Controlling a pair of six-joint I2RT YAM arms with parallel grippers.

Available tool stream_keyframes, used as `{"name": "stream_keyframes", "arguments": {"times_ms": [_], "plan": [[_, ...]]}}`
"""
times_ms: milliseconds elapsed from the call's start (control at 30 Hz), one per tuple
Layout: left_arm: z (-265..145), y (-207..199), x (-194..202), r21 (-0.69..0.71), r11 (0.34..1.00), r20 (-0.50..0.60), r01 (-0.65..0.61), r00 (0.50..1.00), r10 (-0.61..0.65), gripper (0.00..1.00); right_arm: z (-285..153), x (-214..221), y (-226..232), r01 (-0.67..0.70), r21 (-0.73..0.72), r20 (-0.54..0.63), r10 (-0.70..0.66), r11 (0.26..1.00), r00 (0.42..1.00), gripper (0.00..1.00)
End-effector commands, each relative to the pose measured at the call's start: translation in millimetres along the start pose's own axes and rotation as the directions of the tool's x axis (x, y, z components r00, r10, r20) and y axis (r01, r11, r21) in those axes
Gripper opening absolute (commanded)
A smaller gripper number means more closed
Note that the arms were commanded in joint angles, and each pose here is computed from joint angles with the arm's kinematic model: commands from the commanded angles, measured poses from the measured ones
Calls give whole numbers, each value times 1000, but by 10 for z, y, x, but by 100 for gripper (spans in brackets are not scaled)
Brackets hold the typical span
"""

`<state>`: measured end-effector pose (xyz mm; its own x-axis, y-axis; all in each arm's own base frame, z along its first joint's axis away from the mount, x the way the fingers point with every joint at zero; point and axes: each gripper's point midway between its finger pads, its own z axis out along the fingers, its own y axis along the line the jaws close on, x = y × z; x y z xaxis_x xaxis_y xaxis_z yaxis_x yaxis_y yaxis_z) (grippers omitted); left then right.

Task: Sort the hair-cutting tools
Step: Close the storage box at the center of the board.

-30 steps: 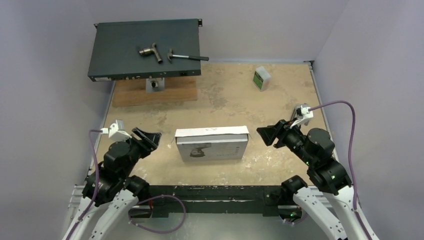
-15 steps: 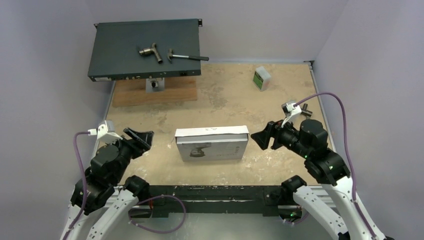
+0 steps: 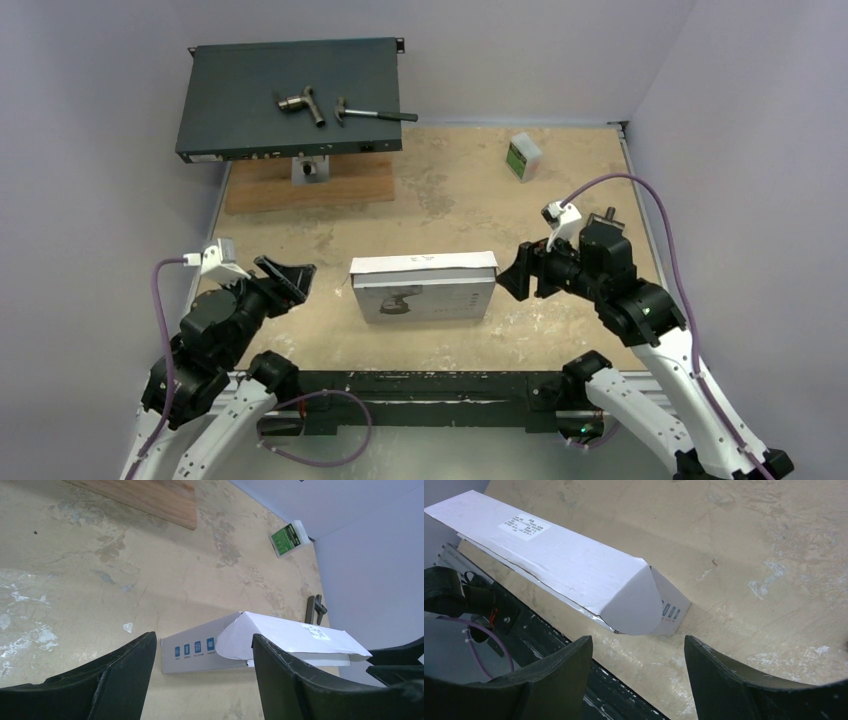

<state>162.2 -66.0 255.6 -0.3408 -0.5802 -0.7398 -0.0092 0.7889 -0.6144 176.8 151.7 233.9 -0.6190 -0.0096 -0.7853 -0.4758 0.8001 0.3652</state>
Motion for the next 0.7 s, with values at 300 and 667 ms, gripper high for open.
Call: {"name": "stream_keyframes", "arguments": {"times_ms": [300, 667], "plan": [[33, -184, 58, 106, 993, -27, -46, 998, 49, 70, 170, -246, -14, -20, 21, 48, 19, 1000, 999, 64], [50, -144, 110, 112, 989, -32, -94, 995, 99, 69, 227, -499, 38, -39, -4, 156, 39, 999, 987, 47]]}}
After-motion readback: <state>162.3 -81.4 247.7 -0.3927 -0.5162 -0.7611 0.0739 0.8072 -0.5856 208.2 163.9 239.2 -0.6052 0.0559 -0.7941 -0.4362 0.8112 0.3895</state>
